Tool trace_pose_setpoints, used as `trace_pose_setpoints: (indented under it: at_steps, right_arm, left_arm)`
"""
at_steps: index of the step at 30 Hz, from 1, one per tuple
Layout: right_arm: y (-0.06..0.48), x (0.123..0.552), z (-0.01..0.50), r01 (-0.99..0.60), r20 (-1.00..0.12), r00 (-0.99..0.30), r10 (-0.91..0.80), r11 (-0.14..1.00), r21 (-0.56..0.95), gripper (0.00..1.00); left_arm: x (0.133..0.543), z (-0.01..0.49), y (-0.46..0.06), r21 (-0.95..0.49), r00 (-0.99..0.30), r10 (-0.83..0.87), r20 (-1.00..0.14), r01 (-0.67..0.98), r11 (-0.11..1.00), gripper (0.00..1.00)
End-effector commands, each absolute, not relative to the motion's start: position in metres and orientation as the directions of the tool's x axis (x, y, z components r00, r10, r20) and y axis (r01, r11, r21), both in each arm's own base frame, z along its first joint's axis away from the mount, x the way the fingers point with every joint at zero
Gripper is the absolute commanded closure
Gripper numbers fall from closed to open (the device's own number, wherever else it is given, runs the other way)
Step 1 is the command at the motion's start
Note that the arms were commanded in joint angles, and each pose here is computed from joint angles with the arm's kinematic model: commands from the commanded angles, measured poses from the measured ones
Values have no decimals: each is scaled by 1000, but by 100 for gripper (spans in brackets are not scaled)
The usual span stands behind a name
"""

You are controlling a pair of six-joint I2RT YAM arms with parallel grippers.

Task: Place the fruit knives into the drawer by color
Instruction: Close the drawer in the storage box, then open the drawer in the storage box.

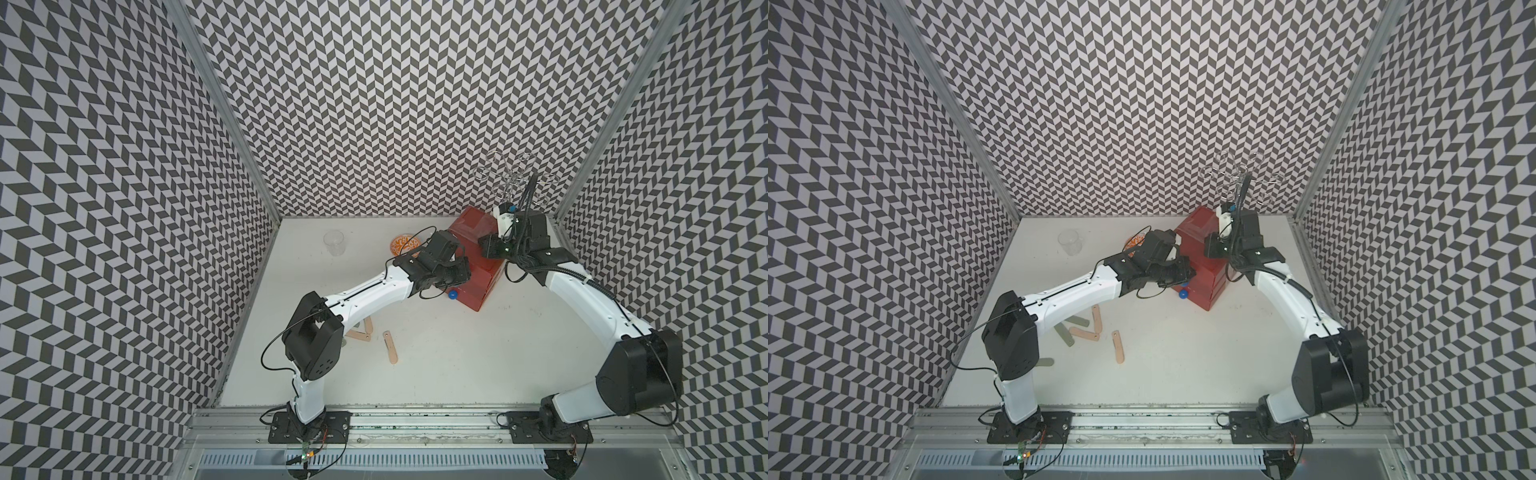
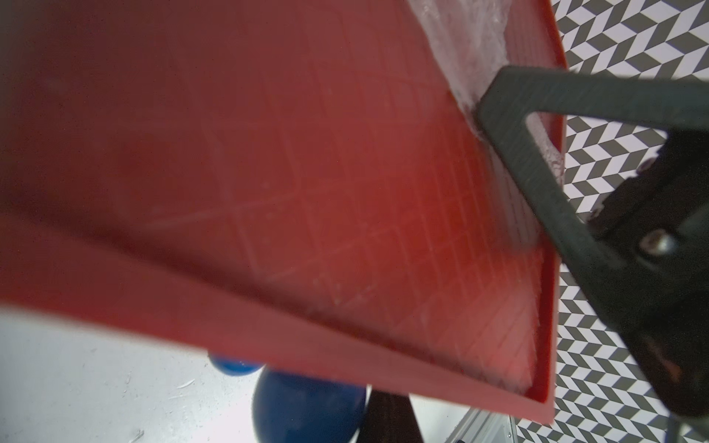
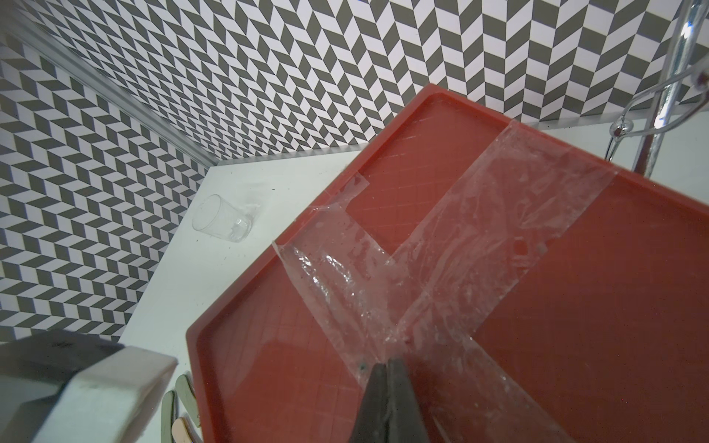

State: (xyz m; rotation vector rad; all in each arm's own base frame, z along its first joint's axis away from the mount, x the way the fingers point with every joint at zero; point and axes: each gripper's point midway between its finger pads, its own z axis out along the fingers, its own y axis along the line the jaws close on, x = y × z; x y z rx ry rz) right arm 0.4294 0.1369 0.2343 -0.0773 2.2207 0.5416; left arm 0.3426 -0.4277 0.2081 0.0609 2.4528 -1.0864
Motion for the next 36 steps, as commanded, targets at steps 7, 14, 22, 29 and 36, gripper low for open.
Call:
trace_pose_setpoints:
  at_steps: [7,14,22,29,36]
  right_arm:
    - [118,388,146,-83,-510,-855,91,948,308,99]
    - [118,390,152,-90,-521,-849,86,949,303,99]
    - [117,390,153,-93,-525,-847,80,951,295,99]
    - [118,389,151,-97,-521,-850,79,948,302,99]
    - [119,389,148,-97,-519,-851,80,947,305,99]
  left_arm:
    - [328,290,-413,-684,-799,-175,-575,352,639,97]
    - [305,313,-383,-690,-745,-217,-631,411,596,72]
    - [283,281,-354,-759,-751,-296,-591,393,518,46]
    - [284,238,-344,-809,-790,-324,-521,336,482,46]
    - [290,209,-351,-826,-812,-321,-487,310,471,47]
